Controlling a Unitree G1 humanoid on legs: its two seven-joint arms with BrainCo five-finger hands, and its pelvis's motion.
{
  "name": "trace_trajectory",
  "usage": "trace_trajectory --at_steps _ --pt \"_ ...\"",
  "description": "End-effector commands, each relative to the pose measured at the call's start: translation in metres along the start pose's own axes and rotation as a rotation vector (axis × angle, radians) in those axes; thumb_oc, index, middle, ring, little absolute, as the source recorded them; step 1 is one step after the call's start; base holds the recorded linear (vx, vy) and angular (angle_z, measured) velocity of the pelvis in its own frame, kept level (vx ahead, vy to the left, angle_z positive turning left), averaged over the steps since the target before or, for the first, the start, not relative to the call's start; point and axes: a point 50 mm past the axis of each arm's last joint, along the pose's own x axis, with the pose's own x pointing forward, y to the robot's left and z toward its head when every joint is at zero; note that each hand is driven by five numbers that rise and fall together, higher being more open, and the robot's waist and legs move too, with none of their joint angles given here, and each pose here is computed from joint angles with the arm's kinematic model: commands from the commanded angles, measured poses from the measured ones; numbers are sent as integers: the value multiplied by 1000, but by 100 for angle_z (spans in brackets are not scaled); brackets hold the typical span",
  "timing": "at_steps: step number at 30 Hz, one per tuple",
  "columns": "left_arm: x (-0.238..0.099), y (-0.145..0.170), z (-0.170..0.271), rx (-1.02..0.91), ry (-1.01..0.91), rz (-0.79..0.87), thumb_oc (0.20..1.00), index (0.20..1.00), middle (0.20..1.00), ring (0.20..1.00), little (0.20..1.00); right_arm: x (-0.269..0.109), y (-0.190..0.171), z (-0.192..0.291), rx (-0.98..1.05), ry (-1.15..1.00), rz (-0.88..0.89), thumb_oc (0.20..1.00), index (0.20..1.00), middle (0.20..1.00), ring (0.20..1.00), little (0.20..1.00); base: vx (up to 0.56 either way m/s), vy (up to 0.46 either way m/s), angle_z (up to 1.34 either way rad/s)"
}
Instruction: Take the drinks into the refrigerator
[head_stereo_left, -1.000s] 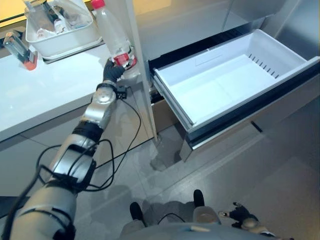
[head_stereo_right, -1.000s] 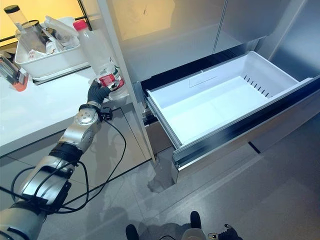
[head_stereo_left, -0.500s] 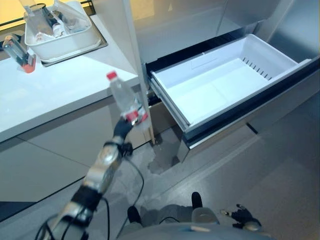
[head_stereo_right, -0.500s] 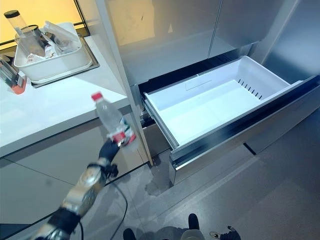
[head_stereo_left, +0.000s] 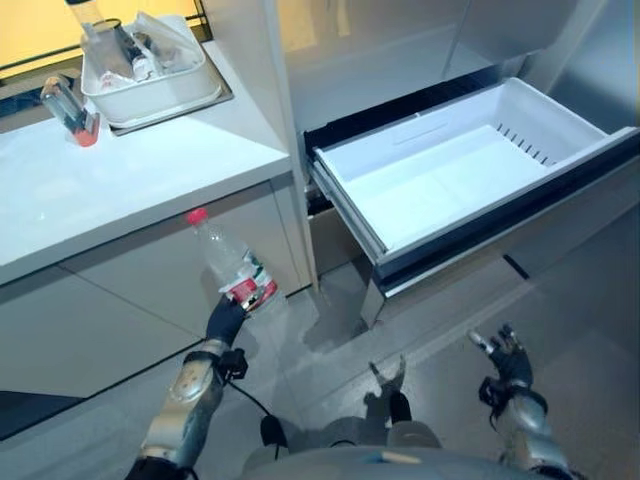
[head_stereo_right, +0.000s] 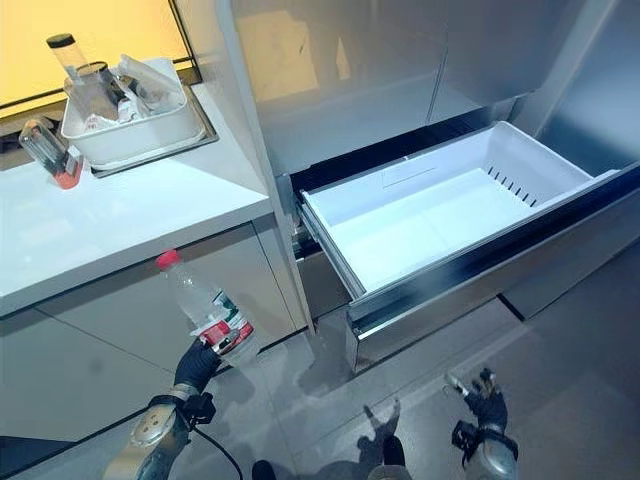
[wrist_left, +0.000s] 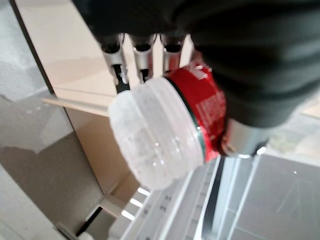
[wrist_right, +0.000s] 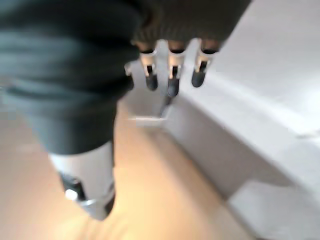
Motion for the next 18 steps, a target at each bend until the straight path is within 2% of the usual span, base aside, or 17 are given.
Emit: trace_trajectory --at_steps 1,6,11,18 --pt "13 -6 70 68 -355 -49 200 200 200 200 200 10 -4 62 -56 -298 6 1000 1000 1000 1000 1000 0 0 0" --pt "11 0 78 193 -388 -28 200 200 200 200 200 -8 18 122 -150 -573 198 1000 1000 1000 1000 1000 0 0 0" --pt "13 -1 79 267 -391 -34 200 200 200 200 200 -21 37 158 -230 -744 313 1000 1000 1000 1000 1000 0 0 0" --pt "18 -9 71 349 -353 -56 200 200 200 200 200 -36 80 182 -280 -859 543 1000 1000 1000 1000 1000 4 -8 7"
